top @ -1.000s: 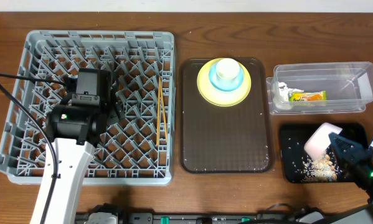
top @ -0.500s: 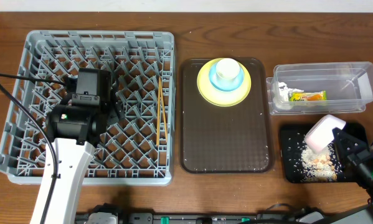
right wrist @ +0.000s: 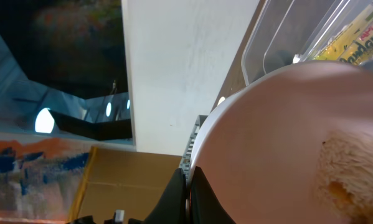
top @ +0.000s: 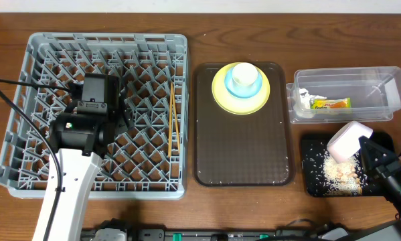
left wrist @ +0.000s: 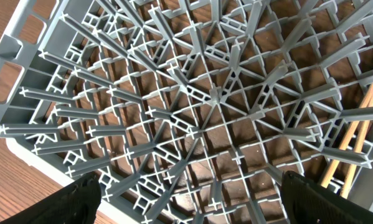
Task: Sort waste into correct bins and load items into the dishwasher rack
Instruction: 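Tilt the pink bowl with the right gripper to dump rice onto black tray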
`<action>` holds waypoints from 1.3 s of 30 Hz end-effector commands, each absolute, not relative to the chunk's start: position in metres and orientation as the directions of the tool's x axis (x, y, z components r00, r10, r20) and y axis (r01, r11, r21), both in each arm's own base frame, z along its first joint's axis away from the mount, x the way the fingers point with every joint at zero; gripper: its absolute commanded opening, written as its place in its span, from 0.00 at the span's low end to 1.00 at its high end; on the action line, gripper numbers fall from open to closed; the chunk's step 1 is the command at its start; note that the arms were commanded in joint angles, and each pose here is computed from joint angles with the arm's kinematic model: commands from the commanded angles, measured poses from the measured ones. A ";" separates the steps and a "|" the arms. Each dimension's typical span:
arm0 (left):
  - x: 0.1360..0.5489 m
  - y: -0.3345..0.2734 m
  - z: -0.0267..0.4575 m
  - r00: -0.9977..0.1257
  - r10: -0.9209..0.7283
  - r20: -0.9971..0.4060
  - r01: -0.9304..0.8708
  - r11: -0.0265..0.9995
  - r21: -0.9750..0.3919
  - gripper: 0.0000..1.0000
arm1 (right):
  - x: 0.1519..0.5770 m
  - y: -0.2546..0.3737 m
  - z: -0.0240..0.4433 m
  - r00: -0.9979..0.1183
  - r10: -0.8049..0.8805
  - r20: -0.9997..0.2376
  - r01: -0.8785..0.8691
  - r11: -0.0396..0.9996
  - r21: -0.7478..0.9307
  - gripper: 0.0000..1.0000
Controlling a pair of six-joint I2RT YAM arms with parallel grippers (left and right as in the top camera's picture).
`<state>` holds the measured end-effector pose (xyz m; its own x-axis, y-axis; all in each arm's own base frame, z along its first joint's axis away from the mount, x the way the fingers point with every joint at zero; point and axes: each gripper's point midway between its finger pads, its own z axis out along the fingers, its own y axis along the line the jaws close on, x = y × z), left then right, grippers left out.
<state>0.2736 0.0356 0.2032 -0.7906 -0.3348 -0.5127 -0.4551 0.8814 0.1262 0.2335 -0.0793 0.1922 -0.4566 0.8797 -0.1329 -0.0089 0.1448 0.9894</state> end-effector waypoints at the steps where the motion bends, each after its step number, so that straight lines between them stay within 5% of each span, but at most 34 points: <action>1: 0.271 0.040 0.202 -0.789 -0.339 -0.512 -0.469 0.871 0.145 0.93 | 0.233 -0.082 0.200 -0.445 0.887 -0.124 -0.045 0.116 0.992 0.01; 6: 0.271 0.040 0.202 -0.789 -0.339 -0.512 -0.469 0.871 0.145 0.93 | 0.232 -0.080 0.200 -0.448 0.893 -0.046 -0.011 0.046 0.999 0.01; 9: 0.271 0.040 0.202 -0.789 -0.339 -0.512 -0.469 0.871 0.145 0.93 | 0.234 -0.083 0.200 -0.446 0.890 -0.097 -0.034 0.092 0.995 0.01; 13: 0.271 0.040 0.202 -0.789 -0.339 -0.511 -0.469 0.871 0.146 0.93 | 0.231 -0.076 0.200 -0.449 0.893 0.034 0.026 -0.026 0.999 0.01; 20: 0.271 0.040 0.202 -0.789 -0.339 -0.512 -0.469 0.871 0.145 0.93 | 0.233 -0.081 0.200 -0.448 0.893 -0.030 -0.003 0.032 0.999 0.01; 23: 0.271 0.040 0.202 -0.789 -0.339 -0.512 -0.469 0.871 0.145 0.93 | 0.232 -0.079 0.200 -0.447 0.893 0.055 0.034 -0.045 0.998 0.01; 30: 0.271 0.040 0.202 -0.789 -0.339 -0.511 -0.469 0.871 0.146 0.93 | 0.233 -0.080 0.200 -0.447 0.893 0.054 0.035 -0.043 0.998 0.01; 33: 0.271 0.040 0.202 -0.789 -0.339 -0.512 -0.469 0.871 0.145 0.93 | 0.235 -0.085 0.198 -0.447 0.894 -0.017 0.012 0.025 1.000 0.01; 36: 0.271 0.040 0.202 -0.789 -0.339 -0.512 -0.469 0.871 0.145 0.93 | 0.232 -0.080 0.200 -0.446 0.891 0.088 0.049 -0.074 0.996 0.01; 39: 0.271 0.040 0.202 -0.789 -0.339 -0.511 -0.469 0.871 0.146 0.93 | 0.233 -0.081 0.200 -0.447 0.892 0.060 0.037 -0.049 0.998 0.01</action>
<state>0.2736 0.0356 0.2032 -0.7906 -0.3348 -0.5127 -0.4551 0.8814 0.1262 0.2334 -0.0786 0.1941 -0.4516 0.8902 0.0606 0.0666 -0.0341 0.9972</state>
